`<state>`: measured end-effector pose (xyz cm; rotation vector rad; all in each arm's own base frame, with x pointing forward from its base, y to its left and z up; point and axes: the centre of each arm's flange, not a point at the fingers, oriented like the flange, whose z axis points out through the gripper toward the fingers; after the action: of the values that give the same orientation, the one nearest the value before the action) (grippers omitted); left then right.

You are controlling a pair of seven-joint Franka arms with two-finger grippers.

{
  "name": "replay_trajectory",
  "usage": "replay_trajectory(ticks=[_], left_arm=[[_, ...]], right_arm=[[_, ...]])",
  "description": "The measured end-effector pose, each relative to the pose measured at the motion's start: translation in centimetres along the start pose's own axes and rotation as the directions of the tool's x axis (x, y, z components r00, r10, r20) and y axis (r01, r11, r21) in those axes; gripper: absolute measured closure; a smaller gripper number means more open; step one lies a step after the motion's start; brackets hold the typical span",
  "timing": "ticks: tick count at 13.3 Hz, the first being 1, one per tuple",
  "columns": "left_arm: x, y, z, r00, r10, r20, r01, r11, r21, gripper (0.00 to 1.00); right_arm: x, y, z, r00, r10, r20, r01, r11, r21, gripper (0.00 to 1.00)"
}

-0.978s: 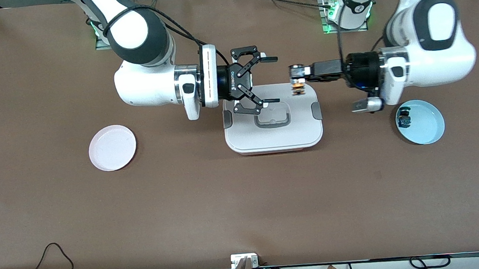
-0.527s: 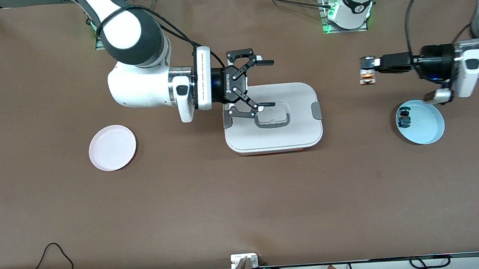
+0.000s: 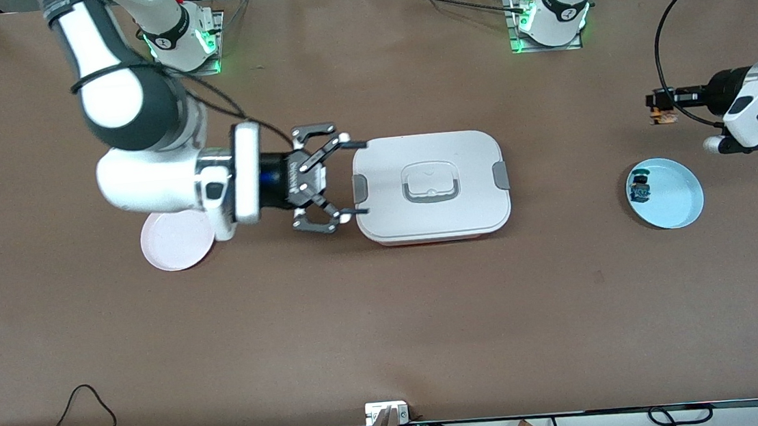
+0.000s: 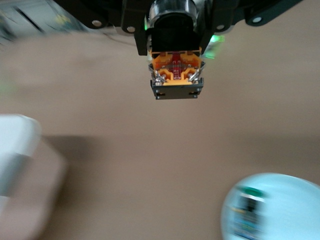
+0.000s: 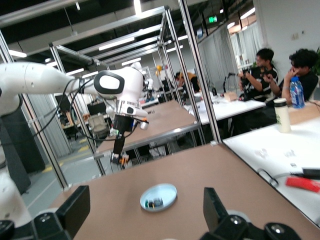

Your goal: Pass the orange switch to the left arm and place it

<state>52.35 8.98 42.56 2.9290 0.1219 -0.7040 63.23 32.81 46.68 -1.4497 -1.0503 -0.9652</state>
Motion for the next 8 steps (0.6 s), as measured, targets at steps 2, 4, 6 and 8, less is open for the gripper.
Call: replay_trajectory(ticks=[2,4,6,8], left_arm=[[2.2,-2.1,2.8,0.994,0.014,-0.105,0.003,0.987,0.159,0.58],[4.6,-4.5,7.2,0.982,0.065,-0.18,-0.02,0.97,0.242,0.58],[6.4,-7.5,11.3,0.983,0.098,-0.155,-0.052,0.958,0.281,0.58],[8.1,-9.6,14.2,0.98,0.121,-0.161,-0.074,0.961,0.268,0.58]], right_arm=[[-1.5,1.8,-4.4,0.998,0.0,0.061,0.001,1.0,-0.004,0.0],[-2.1,3.0,-8.5,0.992,0.026,0.121,-0.024,1.0,-0.017,0.0],[-2.1,3.4,-11.6,0.973,0.13,0.189,-0.122,0.991,-0.054,0.0],[-1.9,3.4,-13.6,0.934,0.26,0.246,-0.237,0.964,-0.119,0.0]])
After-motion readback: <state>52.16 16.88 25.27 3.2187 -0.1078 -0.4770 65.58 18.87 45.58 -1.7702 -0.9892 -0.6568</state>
